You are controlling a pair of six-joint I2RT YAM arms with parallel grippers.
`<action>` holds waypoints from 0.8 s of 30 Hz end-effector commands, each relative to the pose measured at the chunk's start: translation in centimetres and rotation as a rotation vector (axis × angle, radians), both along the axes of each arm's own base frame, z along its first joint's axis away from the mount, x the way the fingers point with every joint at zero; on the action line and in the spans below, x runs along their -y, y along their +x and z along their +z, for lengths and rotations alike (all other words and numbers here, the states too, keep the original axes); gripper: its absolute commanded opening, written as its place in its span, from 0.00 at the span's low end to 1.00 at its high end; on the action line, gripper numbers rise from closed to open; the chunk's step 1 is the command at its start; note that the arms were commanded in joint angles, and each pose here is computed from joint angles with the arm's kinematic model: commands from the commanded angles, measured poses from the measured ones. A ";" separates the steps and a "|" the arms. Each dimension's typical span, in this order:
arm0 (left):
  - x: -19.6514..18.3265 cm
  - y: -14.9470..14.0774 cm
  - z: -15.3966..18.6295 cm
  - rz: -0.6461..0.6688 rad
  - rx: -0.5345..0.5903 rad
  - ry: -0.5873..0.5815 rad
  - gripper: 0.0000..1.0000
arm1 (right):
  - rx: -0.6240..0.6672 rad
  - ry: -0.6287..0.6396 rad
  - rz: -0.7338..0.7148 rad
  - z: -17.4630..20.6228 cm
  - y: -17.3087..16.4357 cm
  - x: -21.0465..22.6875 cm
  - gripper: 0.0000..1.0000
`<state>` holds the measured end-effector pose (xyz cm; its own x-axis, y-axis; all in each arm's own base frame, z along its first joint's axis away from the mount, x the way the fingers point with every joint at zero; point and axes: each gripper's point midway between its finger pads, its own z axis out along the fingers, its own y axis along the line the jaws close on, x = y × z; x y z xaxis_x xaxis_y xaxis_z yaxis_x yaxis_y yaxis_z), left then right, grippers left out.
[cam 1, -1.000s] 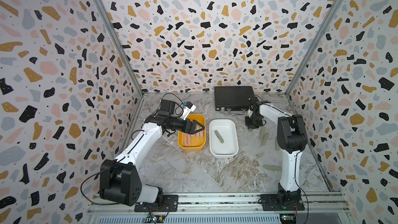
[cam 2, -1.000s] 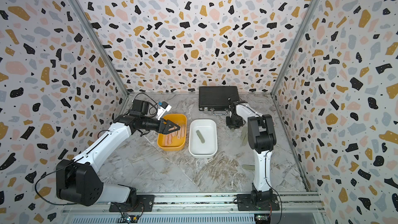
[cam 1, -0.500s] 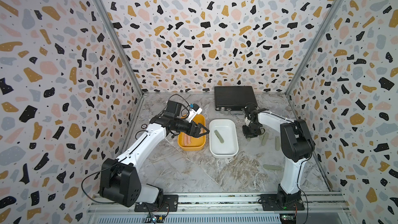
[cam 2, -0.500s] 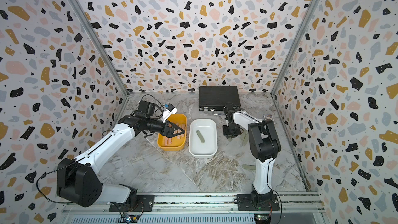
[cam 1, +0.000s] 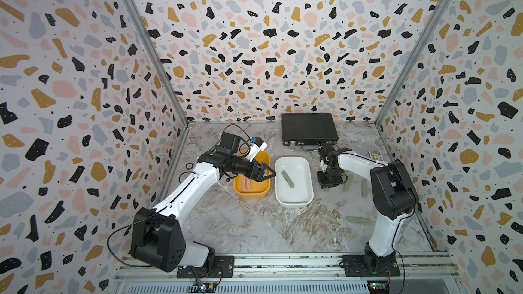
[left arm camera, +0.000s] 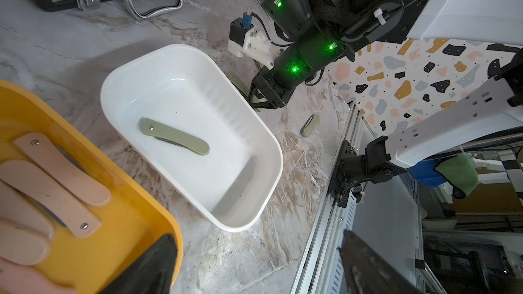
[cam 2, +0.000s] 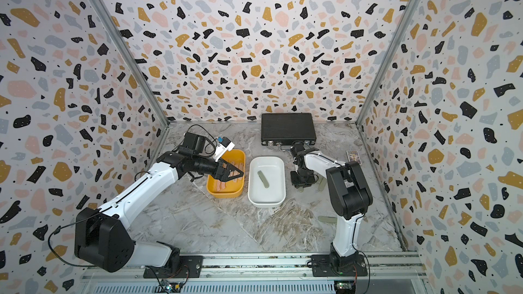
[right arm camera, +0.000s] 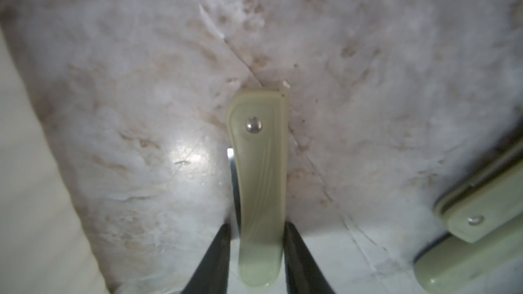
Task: Place the fruit knives into the storage box by color
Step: Move the fruit knife to the center of the board.
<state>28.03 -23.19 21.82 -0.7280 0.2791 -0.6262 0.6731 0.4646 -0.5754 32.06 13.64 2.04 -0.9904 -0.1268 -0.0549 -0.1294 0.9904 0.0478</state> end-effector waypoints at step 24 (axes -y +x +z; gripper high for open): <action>0.0 0.0 -0.3 -0.013 0.022 0.007 0.91 | -0.050 -0.104 0.024 -1.6 -2.0 1.5 0.38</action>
<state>28.10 -23.14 21.73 -0.7253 0.2817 -0.6282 0.6752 0.4693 -0.5692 30.83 13.10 1.86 -0.9891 -0.1408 -0.0439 -0.1415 0.9899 0.0123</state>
